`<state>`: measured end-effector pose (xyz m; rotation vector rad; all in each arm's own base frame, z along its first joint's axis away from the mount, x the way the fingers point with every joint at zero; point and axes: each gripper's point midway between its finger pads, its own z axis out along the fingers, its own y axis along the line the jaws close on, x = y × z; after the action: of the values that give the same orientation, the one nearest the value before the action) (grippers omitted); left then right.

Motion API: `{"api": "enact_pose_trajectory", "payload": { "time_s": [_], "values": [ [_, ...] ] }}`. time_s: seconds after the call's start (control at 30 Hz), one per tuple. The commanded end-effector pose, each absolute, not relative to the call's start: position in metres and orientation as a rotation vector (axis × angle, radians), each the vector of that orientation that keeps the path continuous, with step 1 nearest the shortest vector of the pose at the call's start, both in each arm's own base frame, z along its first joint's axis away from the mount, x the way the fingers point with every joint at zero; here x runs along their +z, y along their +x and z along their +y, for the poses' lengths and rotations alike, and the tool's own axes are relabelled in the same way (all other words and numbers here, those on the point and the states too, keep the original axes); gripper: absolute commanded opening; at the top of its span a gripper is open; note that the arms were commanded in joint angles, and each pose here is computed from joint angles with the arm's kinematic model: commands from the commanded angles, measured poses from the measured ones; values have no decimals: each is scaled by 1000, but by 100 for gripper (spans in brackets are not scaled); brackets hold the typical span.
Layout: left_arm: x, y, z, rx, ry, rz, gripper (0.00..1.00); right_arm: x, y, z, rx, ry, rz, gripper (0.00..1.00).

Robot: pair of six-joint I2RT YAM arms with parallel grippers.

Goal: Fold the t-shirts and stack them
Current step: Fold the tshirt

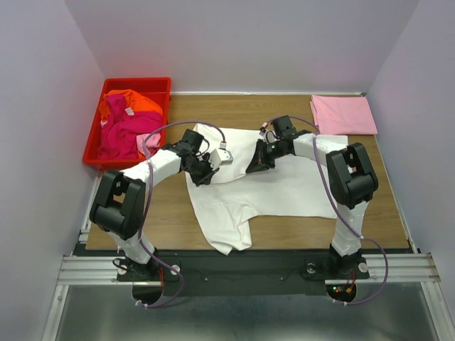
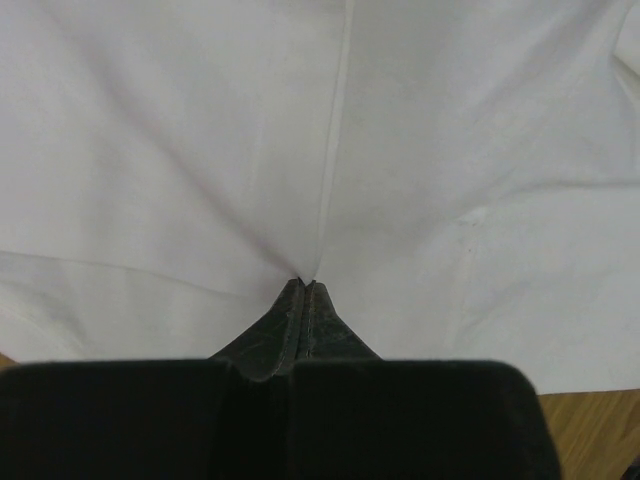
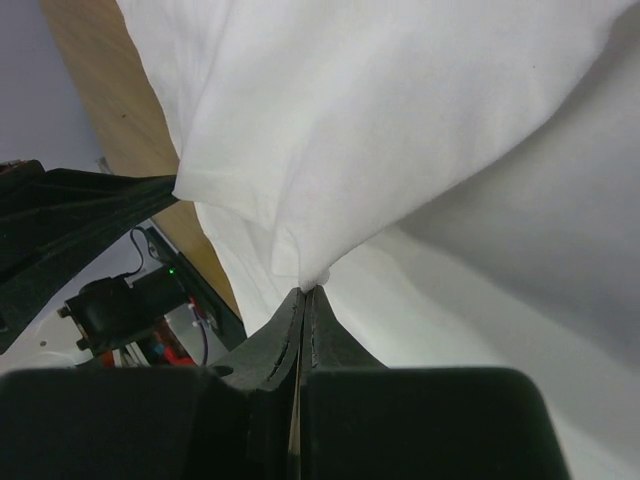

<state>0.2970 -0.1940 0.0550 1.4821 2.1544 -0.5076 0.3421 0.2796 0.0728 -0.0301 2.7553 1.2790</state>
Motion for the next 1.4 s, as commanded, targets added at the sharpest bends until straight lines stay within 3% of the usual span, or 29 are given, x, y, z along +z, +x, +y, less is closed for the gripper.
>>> {"api": "enact_pose_trajectory", "payload": {
  "time_s": [0.0,0.2,0.37,0.4,0.47,0.5,0.63,0.8,1.03,1.37],
  "values": [
    [74,288,-199,-555,1487,2136,0,95,342,277,1309,-72,2696,1],
    [58,288,-193,-537,1499,2196,0,80,337,273,1293,-76,2731,1],
    [62,284,-197,-576,1515,2174,21,73,332,274,1305,-105,2755,3],
    [66,282,-199,-601,1520,2167,27,73,329,273,1315,-105,2766,12],
    [71,281,-200,-617,1529,2152,29,80,329,274,1328,-144,2748,22],
    [73,280,-199,-627,1528,2157,30,84,330,274,1327,-163,2737,34],
    [100,304,-199,-653,1446,2118,36,105,336,264,1233,-262,2695,44],
    [114,363,-196,-507,1260,2112,37,118,367,226,1049,-314,2613,42],
    [103,439,-193,-399,995,2173,36,94,423,133,691,-230,2592,37],
    [66,485,-183,-399,821,2291,33,61,469,76,493,-200,2602,35]
  ]
}}
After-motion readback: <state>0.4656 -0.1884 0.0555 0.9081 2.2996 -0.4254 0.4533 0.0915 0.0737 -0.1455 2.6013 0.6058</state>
